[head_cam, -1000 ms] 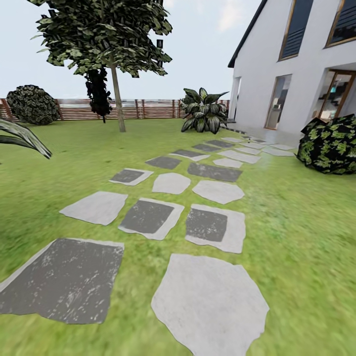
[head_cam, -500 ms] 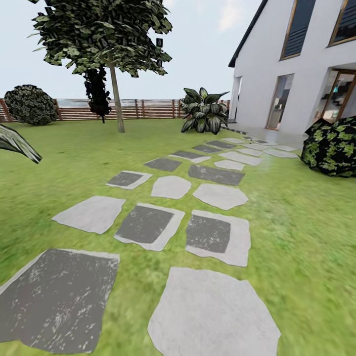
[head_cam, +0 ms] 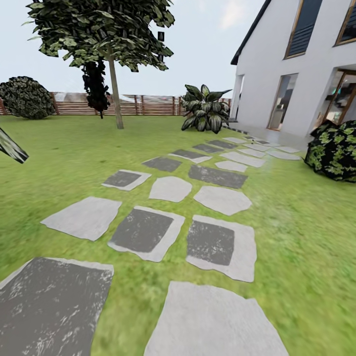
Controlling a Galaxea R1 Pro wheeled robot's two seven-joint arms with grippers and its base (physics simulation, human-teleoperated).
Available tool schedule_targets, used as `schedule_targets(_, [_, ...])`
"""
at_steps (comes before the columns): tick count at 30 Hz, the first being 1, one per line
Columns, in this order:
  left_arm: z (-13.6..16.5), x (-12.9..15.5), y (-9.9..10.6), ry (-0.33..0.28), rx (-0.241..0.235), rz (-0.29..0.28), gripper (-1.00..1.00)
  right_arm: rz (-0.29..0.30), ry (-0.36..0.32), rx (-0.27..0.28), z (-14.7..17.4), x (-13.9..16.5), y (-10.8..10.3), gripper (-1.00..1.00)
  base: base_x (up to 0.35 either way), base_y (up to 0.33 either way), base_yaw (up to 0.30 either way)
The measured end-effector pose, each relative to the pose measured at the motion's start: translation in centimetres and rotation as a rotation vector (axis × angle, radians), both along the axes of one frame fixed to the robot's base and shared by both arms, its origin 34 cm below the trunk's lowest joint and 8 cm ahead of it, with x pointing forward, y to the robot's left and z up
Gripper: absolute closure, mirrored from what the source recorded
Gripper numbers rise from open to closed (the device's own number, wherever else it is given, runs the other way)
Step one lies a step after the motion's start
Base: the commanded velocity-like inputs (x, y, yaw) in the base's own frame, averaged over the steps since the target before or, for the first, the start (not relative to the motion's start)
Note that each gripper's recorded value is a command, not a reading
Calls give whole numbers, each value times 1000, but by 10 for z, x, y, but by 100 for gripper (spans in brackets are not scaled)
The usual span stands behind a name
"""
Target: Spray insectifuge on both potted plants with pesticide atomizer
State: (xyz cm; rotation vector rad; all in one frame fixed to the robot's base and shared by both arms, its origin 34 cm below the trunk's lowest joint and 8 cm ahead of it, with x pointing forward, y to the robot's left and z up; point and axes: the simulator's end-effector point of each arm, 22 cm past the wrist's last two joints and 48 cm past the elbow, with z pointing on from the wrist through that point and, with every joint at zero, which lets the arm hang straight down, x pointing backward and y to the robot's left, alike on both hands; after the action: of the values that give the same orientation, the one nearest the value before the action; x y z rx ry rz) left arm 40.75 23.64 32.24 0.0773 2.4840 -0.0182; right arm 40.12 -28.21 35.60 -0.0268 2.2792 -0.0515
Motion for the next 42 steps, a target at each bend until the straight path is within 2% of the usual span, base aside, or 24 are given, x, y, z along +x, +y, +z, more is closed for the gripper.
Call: schedule_targets(42, [0, 0, 0, 0, 1, -3, -100, 4, 0, -1, 0, 0, 1, -100, 339, 0, 0])
